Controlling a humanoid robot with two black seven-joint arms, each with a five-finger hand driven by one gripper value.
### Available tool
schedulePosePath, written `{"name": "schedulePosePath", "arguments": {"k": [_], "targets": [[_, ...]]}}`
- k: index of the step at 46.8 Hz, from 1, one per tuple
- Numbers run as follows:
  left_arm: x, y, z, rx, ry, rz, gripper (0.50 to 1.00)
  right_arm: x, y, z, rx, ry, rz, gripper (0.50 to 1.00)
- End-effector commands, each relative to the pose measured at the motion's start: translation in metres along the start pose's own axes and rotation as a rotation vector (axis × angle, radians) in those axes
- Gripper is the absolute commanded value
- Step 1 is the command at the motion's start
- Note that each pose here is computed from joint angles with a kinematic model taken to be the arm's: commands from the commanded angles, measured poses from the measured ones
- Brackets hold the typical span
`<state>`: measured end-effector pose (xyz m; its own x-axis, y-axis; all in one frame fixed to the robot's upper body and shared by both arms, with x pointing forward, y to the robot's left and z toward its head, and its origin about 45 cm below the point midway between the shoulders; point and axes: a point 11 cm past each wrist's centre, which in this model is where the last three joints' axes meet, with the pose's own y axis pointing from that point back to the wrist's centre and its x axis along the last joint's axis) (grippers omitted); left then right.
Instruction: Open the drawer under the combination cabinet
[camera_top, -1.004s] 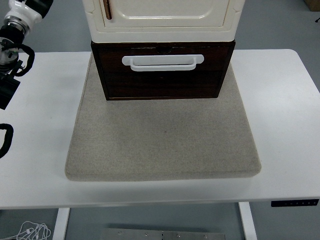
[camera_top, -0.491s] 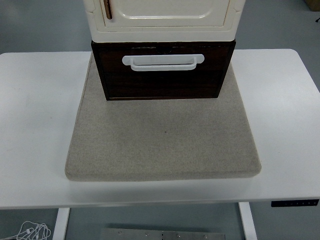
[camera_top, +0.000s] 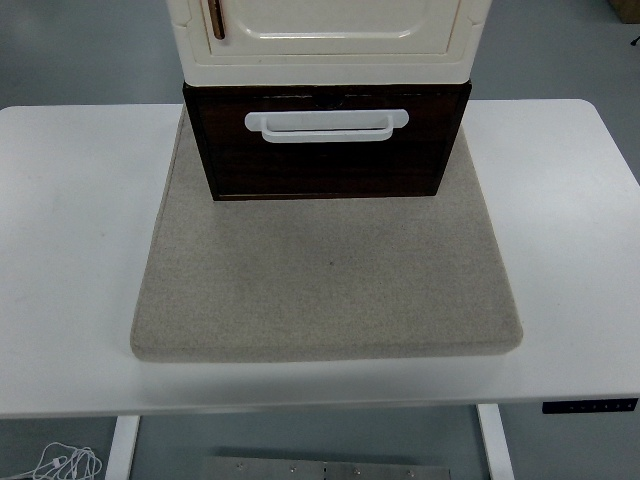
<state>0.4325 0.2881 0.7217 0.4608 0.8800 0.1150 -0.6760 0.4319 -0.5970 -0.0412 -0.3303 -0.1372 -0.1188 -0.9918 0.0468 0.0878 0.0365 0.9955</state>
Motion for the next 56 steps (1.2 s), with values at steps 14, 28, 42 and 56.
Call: {"name": "schedulePosePath", "arguments": {"k": [14,28,42,56], "targets": [[-0.128,0.009,-0.009,0.082,-0.187,-0.394,1.000,0.000,0.000,0.000,0.000,0.000,0.000,0.928],[-0.190,0.040,-0.047,0.270,-0.363,-0.634,1.000,0.000,0.000,0.000,0.000,0.000,0.000,0.926],[-0.212,0.086,-0.114,0.510,-0.560,-0.847,1.000,0.000,0.000,0.000,0.000,0.000,0.000,0.926],[-0.197,0.115,-0.160,0.796,-0.697,-0.892,1.000,0.000,0.000,0.000,0.000,0.000,-0.001,0.926]]}}
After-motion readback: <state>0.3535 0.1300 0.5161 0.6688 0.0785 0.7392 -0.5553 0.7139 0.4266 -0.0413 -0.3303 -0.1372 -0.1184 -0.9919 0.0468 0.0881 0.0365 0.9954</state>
